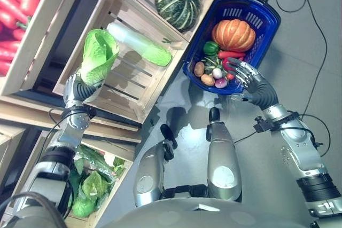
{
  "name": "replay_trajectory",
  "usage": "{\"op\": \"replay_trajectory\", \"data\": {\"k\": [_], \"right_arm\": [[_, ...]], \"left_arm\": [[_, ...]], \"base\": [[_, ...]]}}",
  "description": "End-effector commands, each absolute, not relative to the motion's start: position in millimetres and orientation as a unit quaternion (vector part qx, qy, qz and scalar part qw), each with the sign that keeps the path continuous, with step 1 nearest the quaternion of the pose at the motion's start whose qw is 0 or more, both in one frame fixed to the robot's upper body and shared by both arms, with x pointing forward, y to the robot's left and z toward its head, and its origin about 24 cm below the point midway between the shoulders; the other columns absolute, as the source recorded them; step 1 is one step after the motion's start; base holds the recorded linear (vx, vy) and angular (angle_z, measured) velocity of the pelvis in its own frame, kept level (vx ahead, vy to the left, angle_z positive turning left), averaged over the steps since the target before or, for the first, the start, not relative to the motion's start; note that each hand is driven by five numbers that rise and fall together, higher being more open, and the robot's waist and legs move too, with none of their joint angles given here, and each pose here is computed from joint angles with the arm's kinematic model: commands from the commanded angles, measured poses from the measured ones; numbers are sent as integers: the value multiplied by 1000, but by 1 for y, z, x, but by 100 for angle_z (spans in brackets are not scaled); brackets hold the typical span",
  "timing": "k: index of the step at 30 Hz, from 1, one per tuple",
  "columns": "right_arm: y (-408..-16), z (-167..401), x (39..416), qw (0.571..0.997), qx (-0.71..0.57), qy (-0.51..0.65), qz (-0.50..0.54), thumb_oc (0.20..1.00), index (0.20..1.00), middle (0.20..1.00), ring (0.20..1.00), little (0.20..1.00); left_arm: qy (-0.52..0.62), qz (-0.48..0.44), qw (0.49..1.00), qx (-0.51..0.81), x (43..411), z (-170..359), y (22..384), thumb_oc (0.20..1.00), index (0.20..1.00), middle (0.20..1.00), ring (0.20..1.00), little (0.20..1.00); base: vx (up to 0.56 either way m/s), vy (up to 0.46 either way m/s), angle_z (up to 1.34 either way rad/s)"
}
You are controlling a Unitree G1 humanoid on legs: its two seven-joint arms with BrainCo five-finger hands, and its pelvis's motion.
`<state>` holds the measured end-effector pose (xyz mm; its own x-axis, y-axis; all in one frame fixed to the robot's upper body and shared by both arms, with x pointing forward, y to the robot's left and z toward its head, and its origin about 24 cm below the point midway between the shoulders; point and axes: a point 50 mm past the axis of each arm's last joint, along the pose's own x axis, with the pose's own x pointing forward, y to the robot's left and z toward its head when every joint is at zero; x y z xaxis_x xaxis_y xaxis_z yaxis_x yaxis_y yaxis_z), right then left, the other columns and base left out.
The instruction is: Pick up fruits and vegetables into the basket
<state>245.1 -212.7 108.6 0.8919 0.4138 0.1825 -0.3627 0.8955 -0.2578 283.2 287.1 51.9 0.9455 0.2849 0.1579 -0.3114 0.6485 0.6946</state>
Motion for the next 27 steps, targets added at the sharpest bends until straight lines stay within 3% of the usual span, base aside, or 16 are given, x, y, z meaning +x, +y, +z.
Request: {"op": "replay_trajectory", "data": {"k": [1,11,27], "right_arm": [[-196,109,239,967,-60,-138,205,1000,1000,1000,1000,1000],[-180,97,238,978,-80,-87,174,1000,1000,1000,1000,1000],[-137,115,261,971,-86,-96,201,1000,1000,1000,1000,1000]], "left_arm": [[8,164,901,400,251,44,312,200,200,200,200,200],[-49,33,913,403,246,62,262,200,200,200,200,200],[-102,-51,910,398,272,81,212,200,200,200,200,200]], "base": [[126,-122,12],[96,-77,10],[3,-19,2]]}}
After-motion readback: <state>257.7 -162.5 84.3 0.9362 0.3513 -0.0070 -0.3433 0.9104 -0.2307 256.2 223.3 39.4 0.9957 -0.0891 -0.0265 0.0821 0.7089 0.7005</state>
